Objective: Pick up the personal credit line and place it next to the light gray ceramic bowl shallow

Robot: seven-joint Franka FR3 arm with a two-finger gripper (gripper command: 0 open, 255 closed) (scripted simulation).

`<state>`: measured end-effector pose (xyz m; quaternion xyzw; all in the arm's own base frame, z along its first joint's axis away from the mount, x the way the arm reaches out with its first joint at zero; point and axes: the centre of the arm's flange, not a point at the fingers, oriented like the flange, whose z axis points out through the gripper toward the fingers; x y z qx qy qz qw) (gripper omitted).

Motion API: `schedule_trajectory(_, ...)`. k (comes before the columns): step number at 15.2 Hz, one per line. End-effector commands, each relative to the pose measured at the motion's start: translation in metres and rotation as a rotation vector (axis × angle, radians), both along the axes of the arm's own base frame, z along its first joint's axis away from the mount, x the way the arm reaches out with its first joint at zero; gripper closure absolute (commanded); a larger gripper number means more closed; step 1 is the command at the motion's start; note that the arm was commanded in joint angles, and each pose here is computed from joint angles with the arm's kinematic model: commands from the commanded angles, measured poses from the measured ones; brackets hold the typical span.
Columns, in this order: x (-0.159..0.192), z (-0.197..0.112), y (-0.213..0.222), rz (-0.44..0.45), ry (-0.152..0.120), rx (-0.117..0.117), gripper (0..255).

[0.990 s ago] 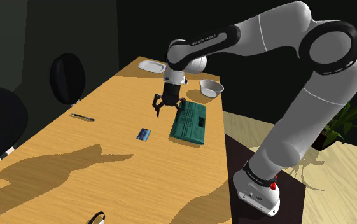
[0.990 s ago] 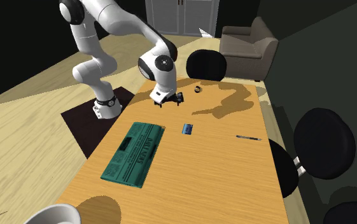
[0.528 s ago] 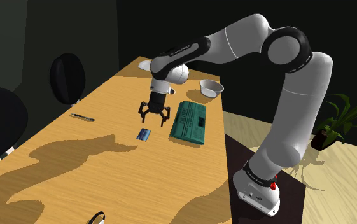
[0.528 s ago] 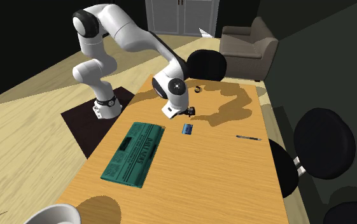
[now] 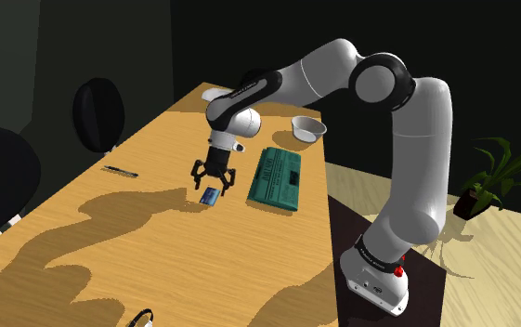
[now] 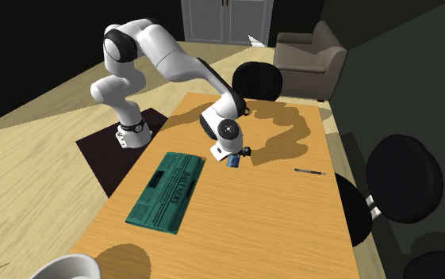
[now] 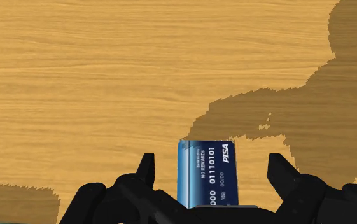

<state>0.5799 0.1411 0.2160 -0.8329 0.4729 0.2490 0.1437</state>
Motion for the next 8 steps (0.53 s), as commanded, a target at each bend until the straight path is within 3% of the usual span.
schedule_trajectory(1, -0.003, -0.008, 0.005, -0.002, 0.000, 0.000, 0)
schedule_trajectory(8, -0.007, -0.020, 0.012, -0.002, 0.000, 0.000, 0)
